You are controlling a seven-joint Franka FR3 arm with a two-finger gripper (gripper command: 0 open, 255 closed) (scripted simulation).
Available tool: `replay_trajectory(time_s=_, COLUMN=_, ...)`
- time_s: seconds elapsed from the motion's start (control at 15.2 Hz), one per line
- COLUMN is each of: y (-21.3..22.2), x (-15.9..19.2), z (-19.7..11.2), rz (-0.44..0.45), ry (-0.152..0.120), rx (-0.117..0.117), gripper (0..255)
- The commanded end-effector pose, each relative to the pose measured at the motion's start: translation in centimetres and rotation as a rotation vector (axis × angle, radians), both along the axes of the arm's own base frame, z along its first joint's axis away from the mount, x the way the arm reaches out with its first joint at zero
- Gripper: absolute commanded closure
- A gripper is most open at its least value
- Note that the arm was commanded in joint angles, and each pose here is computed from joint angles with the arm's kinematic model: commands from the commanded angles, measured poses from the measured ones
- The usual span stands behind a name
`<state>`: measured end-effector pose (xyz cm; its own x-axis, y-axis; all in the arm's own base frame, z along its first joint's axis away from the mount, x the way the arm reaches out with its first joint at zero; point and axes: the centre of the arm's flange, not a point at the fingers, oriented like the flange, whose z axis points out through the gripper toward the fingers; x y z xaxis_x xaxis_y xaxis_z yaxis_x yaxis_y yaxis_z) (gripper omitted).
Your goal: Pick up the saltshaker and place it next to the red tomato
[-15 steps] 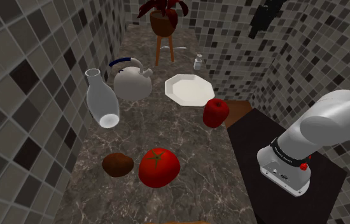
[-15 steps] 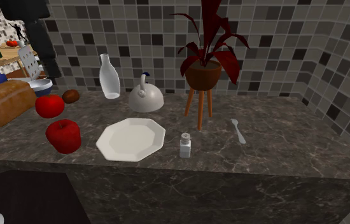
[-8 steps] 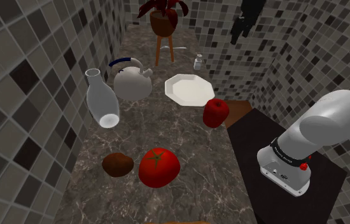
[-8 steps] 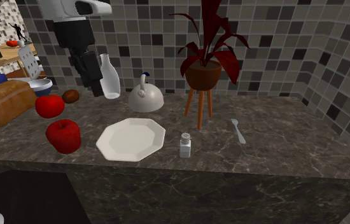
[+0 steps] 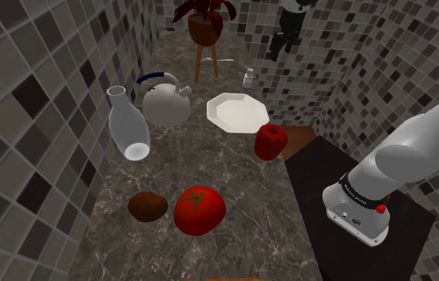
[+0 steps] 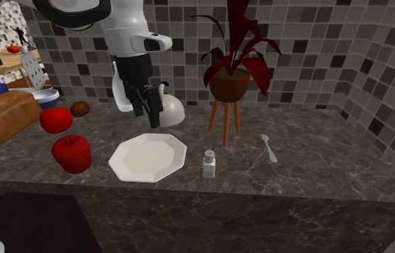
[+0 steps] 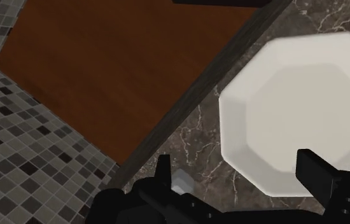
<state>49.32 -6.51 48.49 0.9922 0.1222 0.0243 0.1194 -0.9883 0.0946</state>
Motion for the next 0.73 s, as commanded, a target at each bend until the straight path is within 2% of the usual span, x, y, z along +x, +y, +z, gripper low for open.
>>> replay_trajectory(time_s=0.0, y=-0.5, x=2.2, z=-1.4, rz=0.004, ry=0.002, rx=-0.002, gripper=0)
replay_trajectory(time_s=0.66, y=-3.3, x=12.5, z=-9.2, rz=0.018, ry=0.012, rx=-0.009, gripper=0)
